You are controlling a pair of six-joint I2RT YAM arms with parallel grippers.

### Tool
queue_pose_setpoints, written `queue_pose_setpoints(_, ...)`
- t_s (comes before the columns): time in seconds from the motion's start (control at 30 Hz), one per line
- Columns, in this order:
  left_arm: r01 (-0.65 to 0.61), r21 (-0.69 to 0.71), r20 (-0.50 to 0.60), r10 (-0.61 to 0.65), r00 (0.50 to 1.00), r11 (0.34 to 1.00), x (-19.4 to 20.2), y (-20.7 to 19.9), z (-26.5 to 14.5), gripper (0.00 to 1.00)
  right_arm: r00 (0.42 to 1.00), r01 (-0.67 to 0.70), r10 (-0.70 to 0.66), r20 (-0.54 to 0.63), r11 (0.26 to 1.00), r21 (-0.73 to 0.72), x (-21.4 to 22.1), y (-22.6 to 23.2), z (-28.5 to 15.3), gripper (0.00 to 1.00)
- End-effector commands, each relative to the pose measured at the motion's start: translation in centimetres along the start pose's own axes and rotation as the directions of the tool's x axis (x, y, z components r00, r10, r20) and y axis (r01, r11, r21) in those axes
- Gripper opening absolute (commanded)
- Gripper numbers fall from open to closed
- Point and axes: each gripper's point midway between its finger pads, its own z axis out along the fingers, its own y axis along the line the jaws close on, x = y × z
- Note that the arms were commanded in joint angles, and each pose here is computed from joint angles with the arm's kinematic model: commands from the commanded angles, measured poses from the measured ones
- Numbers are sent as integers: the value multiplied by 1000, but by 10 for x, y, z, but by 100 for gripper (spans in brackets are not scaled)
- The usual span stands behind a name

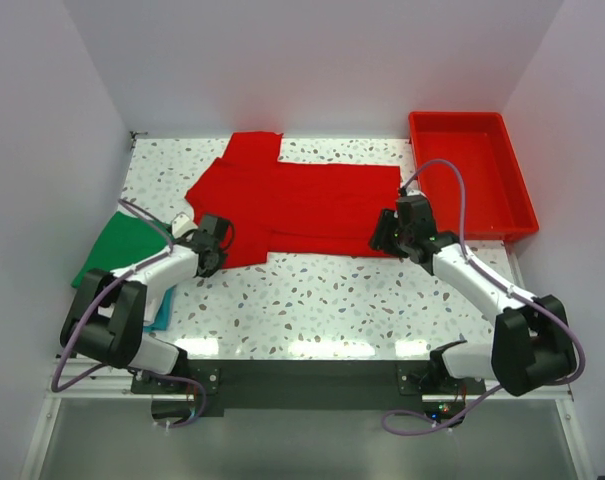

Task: Fold and stack the t-shirts
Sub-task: Fold the tshirt

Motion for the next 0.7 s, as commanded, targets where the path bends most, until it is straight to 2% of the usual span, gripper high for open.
queue_pose_setpoints(0.0, -3, 51, 63, 0, 998, 999, -24, -21, -11, 0, 997, 16, -15, 76, 1000, -16, -19, 6, -11, 49)
queue_pose_setpoints(0.27, -19, 223, 154, -15, 988, 975, -77, -77, -55, 0, 995, 19, -17, 96, 1000, -11, -31, 9, -18, 49)
queue_pose_setpoints(0.47, -2, 293, 139, -41, 989, 956, -104, -122, -52, 0, 995, 22, -20, 97, 1000, -13, -41, 15, -15, 49)
queue_pose_setpoints(0.67, 25, 369, 112, -71, 991, 929, -128, -167, -33, 0, 994, 27, -26, 102, 1000, -7, -54, 21, -12, 48)
